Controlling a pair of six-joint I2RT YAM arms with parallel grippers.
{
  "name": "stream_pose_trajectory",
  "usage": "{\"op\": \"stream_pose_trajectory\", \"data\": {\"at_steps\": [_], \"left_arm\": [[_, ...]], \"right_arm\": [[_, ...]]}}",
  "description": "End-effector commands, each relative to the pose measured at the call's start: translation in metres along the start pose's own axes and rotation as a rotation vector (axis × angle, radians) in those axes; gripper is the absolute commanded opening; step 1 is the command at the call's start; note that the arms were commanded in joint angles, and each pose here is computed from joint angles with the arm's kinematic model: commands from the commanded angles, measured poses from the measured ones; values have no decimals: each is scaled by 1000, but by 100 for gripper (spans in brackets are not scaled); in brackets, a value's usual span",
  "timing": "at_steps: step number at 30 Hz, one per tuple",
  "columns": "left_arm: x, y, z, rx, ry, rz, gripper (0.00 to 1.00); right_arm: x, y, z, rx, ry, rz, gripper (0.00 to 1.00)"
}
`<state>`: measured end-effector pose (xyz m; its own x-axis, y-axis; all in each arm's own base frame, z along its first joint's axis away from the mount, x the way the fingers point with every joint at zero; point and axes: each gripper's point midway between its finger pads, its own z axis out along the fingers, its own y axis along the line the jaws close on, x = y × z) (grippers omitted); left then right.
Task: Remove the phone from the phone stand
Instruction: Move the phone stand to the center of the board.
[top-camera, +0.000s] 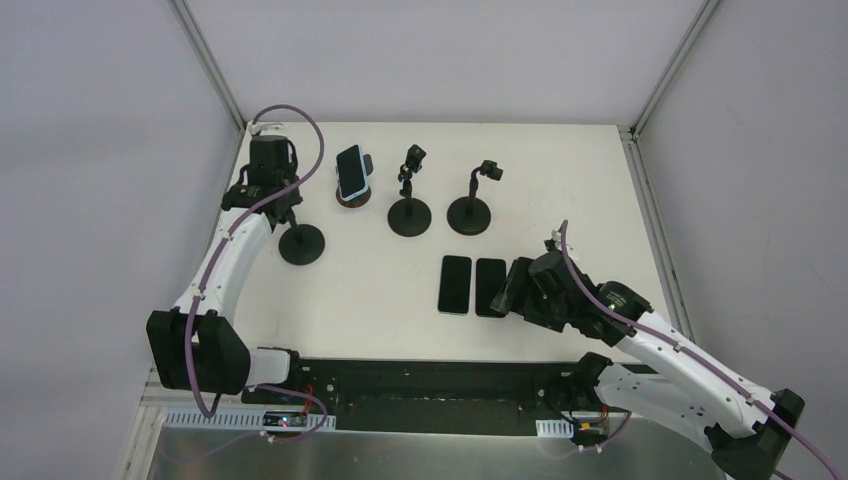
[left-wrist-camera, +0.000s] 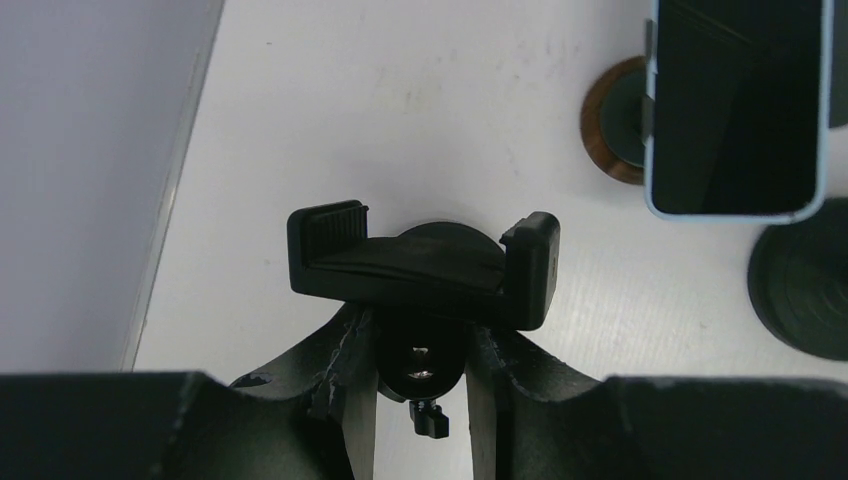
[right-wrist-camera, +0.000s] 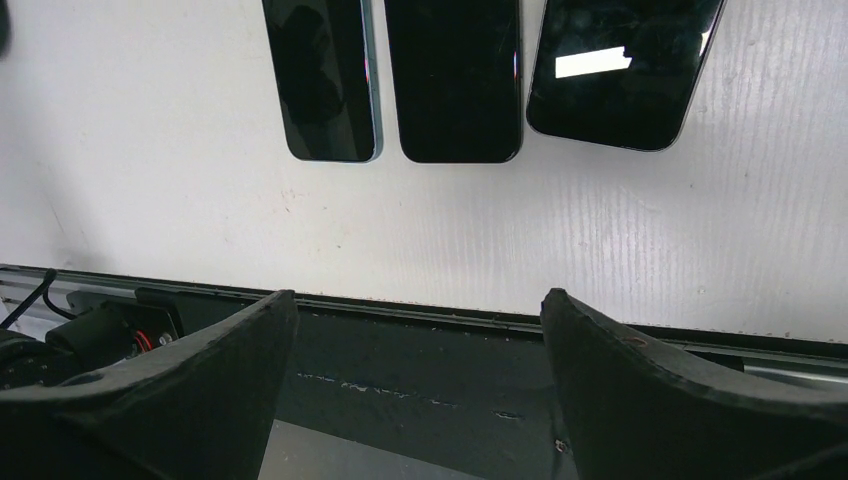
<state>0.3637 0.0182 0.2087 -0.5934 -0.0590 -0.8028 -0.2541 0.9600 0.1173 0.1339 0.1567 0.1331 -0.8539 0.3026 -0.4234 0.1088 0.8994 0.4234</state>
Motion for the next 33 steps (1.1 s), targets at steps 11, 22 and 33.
{"op": "stream_pose_trajectory", "data": {"at_steps": [11, 22, 33], "left_arm": [[-77, 105, 41, -197, -214, -278, 0], [-50, 115, 64, -274, -131, -277, 39], [-41, 131, 12, -339, -129, -282, 92]], "right_arm": [[5, -2, 1, 49, 47, -16, 93], [-11, -14, -14, 68, -58, 1, 93], [-22, -33, -28, 97, -145, -25, 95]]}}
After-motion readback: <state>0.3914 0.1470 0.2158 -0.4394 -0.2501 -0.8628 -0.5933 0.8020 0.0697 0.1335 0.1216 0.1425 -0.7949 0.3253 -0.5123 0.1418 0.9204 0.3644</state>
